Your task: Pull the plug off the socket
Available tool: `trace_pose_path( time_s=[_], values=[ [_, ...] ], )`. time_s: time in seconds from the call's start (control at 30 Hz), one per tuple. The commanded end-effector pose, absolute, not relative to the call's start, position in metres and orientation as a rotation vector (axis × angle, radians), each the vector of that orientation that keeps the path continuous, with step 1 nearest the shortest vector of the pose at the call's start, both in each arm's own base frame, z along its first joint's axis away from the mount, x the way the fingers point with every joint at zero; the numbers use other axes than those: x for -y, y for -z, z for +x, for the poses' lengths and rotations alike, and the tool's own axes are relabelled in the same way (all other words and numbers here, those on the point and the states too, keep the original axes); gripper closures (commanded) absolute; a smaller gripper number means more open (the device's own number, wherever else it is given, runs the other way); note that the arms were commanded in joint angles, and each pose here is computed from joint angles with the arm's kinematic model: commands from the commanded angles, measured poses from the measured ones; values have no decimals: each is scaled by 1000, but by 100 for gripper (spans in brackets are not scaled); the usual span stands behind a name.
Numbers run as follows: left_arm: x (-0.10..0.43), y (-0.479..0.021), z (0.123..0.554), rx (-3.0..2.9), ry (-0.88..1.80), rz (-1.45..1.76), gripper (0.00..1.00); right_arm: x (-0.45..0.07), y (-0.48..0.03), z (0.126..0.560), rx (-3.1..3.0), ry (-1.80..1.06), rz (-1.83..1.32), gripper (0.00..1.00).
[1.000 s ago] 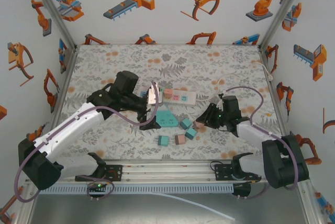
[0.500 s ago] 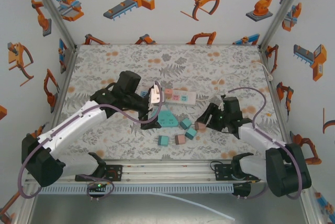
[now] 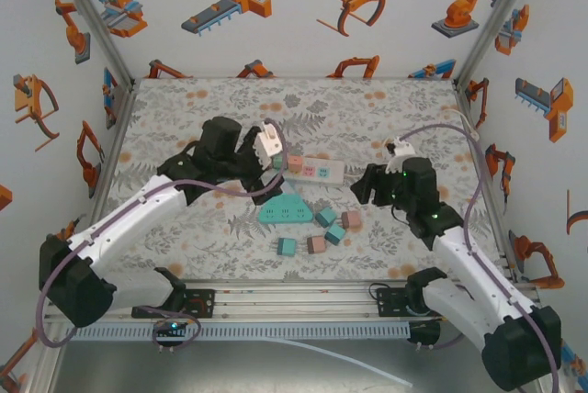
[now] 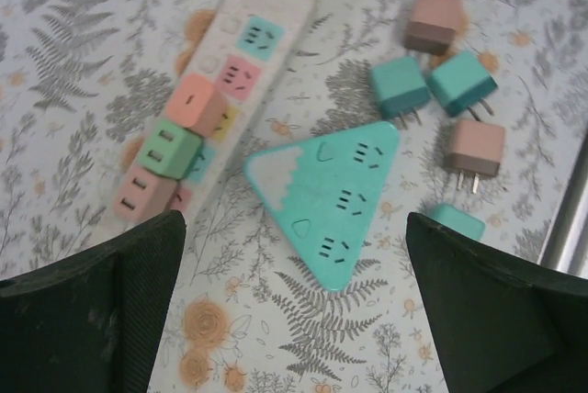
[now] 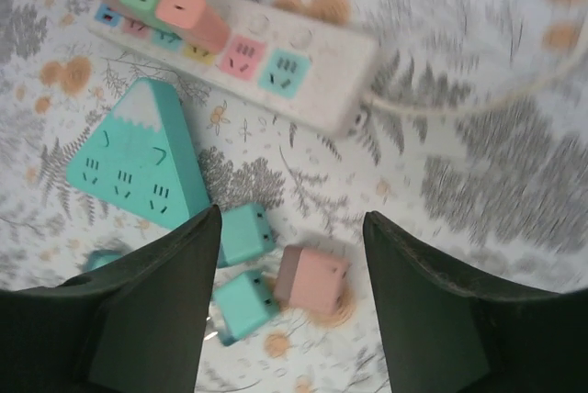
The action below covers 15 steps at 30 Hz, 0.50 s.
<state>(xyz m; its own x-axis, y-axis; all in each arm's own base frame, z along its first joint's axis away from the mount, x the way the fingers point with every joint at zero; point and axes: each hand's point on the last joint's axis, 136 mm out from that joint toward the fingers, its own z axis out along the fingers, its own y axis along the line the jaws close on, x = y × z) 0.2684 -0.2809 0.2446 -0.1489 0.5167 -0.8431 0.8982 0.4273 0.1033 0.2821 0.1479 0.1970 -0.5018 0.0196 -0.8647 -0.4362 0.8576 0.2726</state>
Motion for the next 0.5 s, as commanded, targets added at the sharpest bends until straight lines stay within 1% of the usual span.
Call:
trace_pose_path(
  time_s=[0.0, 0.07, 0.2, 0.3, 0.33, 0.4, 0.47],
  values=[
    [261, -263, 301, -1871, 588, 895, 0, -170, -243, 293, -1746, -416, -626, 44],
    [247, -265, 315, -1905, 598, 768, 2, -187, -257, 299, -1640, -392, -741, 44],
    [216, -259, 343, -2009, 618, 501, 5, -227, -267, 307, -1508, -399, -1009, 44],
    [194, -251, 367, -2058, 621, 322, 7, -261, -253, 302, -1419, -403, -1275, 42],
    [186, -248, 374, -2077, 612, 262, 9, -270, -245, 302, -1400, -396, -1350, 38],
    [169, -233, 391, -2152, 576, 119, 13, -285, -229, 308, -1390, -368, -1454, 35],
    [158, -219, 402, -2225, 551, 39, 14, -298, -217, 315, -1406, -380, -1505, 34]
  ],
)
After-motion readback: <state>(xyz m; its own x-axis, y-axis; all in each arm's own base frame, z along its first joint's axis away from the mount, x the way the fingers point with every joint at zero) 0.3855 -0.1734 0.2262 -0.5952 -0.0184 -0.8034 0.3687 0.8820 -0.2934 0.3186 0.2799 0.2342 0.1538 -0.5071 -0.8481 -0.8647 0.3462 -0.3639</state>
